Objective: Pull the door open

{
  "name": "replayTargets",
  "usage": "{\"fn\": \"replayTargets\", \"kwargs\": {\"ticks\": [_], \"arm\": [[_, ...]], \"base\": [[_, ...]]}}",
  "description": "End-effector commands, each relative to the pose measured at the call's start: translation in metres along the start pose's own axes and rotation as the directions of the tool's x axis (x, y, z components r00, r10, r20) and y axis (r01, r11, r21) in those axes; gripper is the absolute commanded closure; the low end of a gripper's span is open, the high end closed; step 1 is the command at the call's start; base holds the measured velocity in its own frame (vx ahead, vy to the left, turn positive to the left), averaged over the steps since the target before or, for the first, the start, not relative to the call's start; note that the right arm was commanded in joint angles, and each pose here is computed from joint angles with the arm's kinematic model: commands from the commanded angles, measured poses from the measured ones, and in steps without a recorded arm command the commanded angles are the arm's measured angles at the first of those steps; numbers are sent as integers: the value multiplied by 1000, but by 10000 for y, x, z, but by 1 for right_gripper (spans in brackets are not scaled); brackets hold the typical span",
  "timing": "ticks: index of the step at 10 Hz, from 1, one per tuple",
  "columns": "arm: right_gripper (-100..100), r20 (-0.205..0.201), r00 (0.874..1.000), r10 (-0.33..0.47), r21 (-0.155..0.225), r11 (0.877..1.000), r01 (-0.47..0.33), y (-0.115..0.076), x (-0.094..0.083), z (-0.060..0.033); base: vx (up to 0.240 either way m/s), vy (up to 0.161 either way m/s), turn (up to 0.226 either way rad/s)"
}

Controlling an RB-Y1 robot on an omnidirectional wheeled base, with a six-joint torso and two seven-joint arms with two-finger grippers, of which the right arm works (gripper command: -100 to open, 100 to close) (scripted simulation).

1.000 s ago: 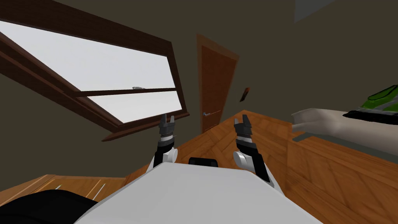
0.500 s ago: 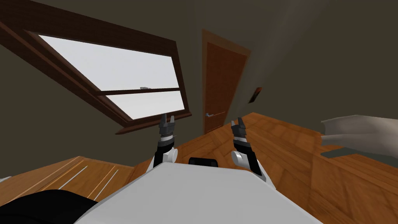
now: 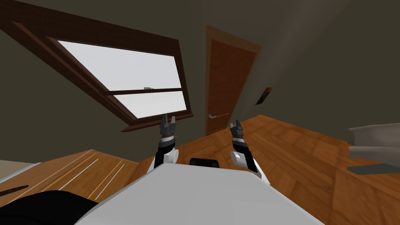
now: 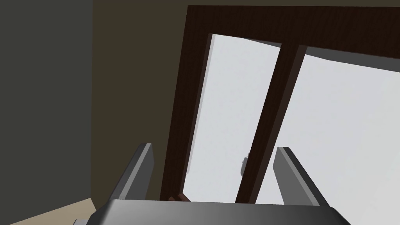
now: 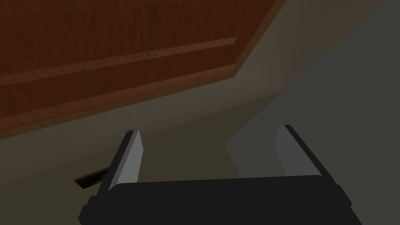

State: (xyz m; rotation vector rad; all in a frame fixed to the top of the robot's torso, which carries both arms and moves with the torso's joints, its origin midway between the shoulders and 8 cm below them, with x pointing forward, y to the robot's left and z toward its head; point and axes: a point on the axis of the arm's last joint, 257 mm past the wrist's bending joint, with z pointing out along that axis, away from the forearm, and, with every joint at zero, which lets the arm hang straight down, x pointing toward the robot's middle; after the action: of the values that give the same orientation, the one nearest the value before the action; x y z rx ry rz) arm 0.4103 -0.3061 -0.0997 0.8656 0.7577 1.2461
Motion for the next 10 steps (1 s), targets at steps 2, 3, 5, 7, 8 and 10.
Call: {"fn": "replayTargets", "kwargs": {"ticks": [2, 3, 5, 7, 8, 10], "arm": [[-100, -3, 1000, 8, 31, 999, -8, -209, -13, -36], [-100, -5, 1000, 14, 49, 999, -13, -337, -11, -56], [-100, -6, 1000, 18, 71, 997, -18, -479, -11, -83], [-100, -7, 1000, 23, 92, 996, -22, -612, -13, -111], [-100, -8, 1000, 28, 104, 994, -27, -711, -13, -124], [-100, -8, 999, 31, 133, 991, -30, -878, -21, -174]], "base": [[45, -61, 156], [33, -47, 109], [50, -62, 143], [28, -46, 88], [36, -46, 177], [40, -74, 136]]}}
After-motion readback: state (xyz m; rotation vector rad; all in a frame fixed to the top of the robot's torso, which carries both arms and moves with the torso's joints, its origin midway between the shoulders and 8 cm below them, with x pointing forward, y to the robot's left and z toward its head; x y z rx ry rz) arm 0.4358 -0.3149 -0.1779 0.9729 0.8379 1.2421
